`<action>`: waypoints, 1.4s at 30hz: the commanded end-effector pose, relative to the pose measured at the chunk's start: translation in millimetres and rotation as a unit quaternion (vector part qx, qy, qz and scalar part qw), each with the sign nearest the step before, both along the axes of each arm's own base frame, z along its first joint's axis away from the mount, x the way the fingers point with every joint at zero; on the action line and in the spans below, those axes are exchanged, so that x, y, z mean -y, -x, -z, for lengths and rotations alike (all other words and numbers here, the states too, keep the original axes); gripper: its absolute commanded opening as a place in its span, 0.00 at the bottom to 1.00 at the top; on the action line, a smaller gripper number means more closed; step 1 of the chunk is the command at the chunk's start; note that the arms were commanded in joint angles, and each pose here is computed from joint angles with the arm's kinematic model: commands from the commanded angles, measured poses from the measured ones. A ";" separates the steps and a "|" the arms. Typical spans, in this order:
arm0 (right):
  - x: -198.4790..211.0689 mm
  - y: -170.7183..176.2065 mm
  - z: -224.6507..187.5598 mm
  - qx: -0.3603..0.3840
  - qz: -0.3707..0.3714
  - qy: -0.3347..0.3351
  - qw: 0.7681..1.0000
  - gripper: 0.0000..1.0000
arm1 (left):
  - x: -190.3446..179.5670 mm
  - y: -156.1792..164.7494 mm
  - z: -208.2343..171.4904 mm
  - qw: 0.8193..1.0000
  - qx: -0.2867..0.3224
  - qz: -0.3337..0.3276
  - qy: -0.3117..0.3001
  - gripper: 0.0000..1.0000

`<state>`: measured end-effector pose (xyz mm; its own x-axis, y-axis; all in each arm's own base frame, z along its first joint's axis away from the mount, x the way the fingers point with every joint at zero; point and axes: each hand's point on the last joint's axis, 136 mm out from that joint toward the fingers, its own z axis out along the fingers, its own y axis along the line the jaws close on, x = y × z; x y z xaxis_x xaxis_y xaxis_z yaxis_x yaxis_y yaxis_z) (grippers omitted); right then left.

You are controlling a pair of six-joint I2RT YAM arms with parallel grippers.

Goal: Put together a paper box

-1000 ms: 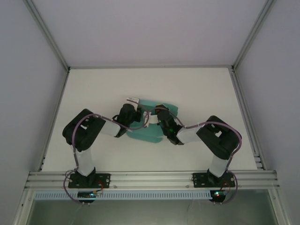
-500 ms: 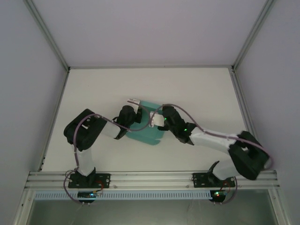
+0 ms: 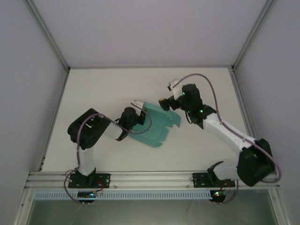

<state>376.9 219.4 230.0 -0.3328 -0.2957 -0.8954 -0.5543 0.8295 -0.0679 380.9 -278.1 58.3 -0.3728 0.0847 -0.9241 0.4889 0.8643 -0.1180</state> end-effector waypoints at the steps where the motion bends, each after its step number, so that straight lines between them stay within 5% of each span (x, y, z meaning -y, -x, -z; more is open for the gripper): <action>1: -18.9 -14.9 24.1 -0.071 0.007 -0.006 0.997 0.98 | 8.6 5.3 6.7 1.000 -0.010 0.019 0.004 0.00; 7: -45.5 -41.6 70.7 -0.110 -0.008 0.041 0.993 0.96 | 6.7 7.5 4.6 1.000 -0.011 0.018 0.006 0.11; 18: -45.6 -14.5 161.1 -0.160 -0.020 0.157 0.974 0.97 | 2.4 8.7 5.9 1.000 -0.029 0.006 -0.002 0.24; 27: -51.5 2.7 177.0 -0.139 -0.043 0.210 0.967 0.98 | -11.7 5.7 -14.8 0.999 -0.017 -0.028 -0.009 0.31; 34: -56.5 3.4 174.8 -0.130 -0.047 0.213 0.967 0.98 | -20.5 -7.4 -15.6 0.997 -0.016 -0.062 -0.035 0.29; 36: -56.9 5.0 176.3 -0.131 -0.049 0.216 0.966 0.98 | -21.7 -10.0 -12.5 0.997 -0.019 -0.065 -0.039 0.20; 38: -55.8 5.8 177.4 -0.131 -0.048 0.219 0.966 0.98 | -24.1 -10.7 -9.4 0.996 -0.022 -0.071 -0.043 0.00; 42: -46.5 0.3 163.0 -0.113 -0.008 0.216 0.970 0.99 | -28.6 -8.1 -13.2 0.996 -0.016 -0.080 -0.029 0.00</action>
